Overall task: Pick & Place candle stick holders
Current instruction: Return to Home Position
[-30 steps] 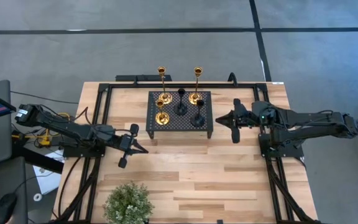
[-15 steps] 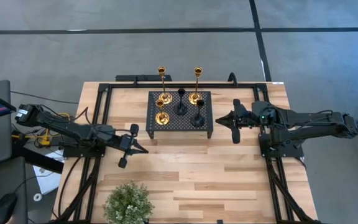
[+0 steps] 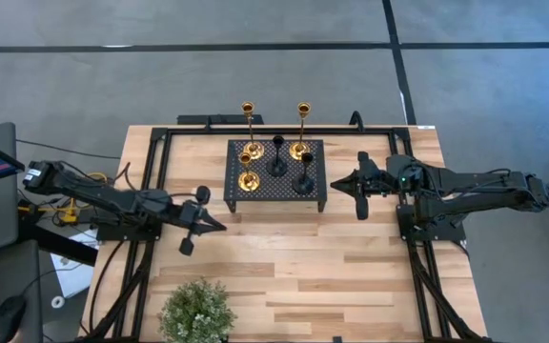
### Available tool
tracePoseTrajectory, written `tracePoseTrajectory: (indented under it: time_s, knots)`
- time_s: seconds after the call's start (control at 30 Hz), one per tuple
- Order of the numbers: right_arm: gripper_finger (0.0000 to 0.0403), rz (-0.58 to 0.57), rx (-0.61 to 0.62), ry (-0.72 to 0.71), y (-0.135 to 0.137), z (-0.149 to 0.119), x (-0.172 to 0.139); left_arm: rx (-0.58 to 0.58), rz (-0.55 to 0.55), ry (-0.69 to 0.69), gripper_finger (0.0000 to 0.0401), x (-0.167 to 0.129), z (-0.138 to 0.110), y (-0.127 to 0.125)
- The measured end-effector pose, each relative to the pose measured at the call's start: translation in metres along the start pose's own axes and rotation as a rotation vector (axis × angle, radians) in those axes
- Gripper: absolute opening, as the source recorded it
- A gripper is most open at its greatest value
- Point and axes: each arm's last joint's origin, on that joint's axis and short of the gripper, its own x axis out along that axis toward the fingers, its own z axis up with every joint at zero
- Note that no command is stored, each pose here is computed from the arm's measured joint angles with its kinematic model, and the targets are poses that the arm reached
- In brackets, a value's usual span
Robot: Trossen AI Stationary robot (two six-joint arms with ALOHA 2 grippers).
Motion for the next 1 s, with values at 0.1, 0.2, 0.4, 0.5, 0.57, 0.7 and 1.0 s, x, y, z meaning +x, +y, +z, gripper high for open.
tracePoseTrajectory:
  time_s: [0.1,0.2,0.4,0.5,0.57,0.7,1.0]
  knots:
    - [0.0000,0.001,0.000,-0.006,0.000,0.001,-0.002,-0.001,0.002,-0.025,0.0004,-0.003,0.003,0.000]
    - [0.0000,0.004,0.000,-0.029,0.000,0.003,-0.008,-0.001,0.005,-0.052,0.0004,-0.008,0.007,0.001]
    - [0.0000,0.008,0.001,-0.055,0.000,0.004,-0.028,-0.003,0.038,-0.080,0.0004,-0.019,0.012,0.002]
    - [0.0000,0.010,0.002,-0.067,0.000,0.004,-0.037,-0.005,0.077,-0.088,0.0004,-0.024,0.013,0.003]
    - [0.0000,0.011,0.002,-0.075,-0.001,0.004,-0.042,-0.006,0.105,-0.091,0.0004,-0.027,0.014,0.004]
    - [0.0000,0.014,0.002,-0.095,-0.001,0.004,-0.051,-0.009,0.118,-0.115,0.0004,-0.031,0.016,0.005]
    - [0.0000,0.013,-0.025,-0.097,-0.002,-0.001,-0.068,-0.009,0.118,-0.109,0.0004,-0.037,0.016,0.005]
